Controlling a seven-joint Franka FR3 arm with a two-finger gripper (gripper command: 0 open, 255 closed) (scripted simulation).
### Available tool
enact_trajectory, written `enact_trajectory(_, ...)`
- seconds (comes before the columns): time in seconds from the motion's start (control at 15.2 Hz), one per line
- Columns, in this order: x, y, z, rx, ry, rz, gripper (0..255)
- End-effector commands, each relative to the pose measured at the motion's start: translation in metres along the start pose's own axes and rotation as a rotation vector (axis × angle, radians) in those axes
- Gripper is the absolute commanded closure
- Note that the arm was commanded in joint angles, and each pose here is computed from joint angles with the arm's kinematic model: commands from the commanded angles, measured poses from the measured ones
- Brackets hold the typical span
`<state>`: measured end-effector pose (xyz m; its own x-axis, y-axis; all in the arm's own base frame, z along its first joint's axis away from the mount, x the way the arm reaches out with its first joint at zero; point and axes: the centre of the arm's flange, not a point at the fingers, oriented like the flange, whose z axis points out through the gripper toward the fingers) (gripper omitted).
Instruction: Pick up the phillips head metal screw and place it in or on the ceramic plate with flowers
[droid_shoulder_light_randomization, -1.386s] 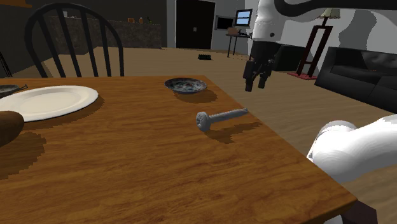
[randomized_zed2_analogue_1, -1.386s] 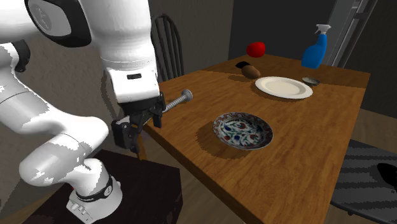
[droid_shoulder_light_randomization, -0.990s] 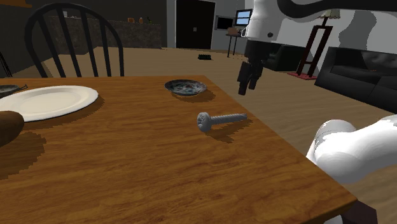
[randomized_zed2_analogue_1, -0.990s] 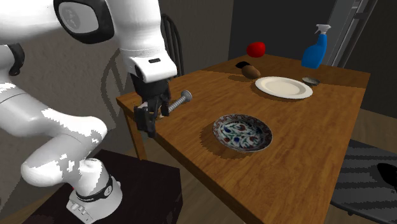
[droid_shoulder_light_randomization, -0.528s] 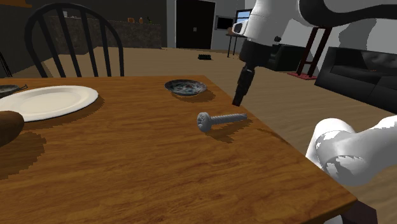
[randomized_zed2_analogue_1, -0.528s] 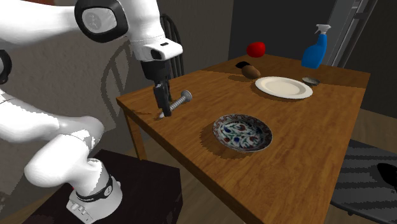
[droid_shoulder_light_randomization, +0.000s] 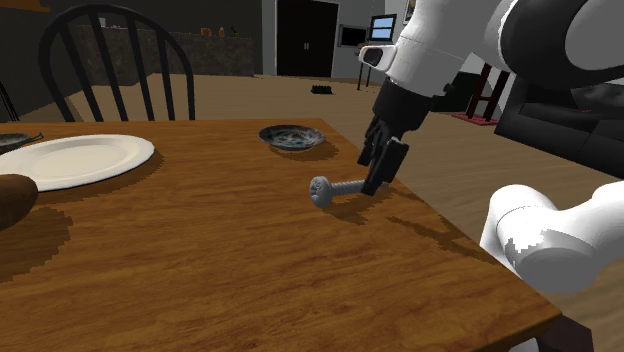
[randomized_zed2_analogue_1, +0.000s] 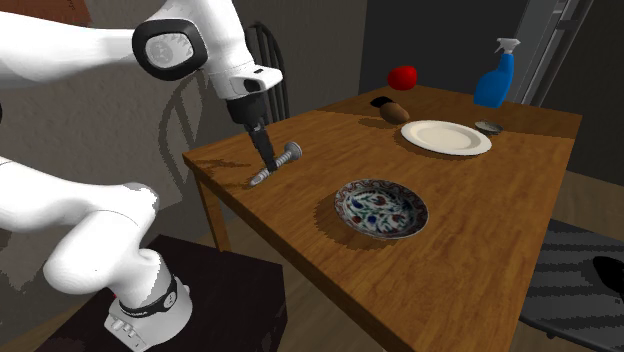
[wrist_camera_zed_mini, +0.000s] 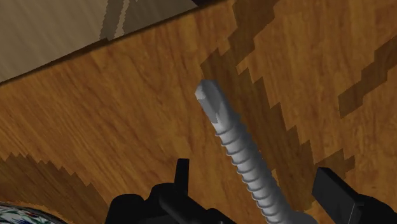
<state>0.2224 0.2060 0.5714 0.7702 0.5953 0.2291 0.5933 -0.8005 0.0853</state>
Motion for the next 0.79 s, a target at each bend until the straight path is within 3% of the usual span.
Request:
enact_trajectory(0.0,0.000,0.000,0.011,0.000,0.002,-0.003,0)
enact_trajectory(0.2,0.000,0.000,0.025,0.000,0.002,-0.003,0)
enact_trajectory(0.73,0.000,0.000,0.024,0.000,0.002,-0.003,0)
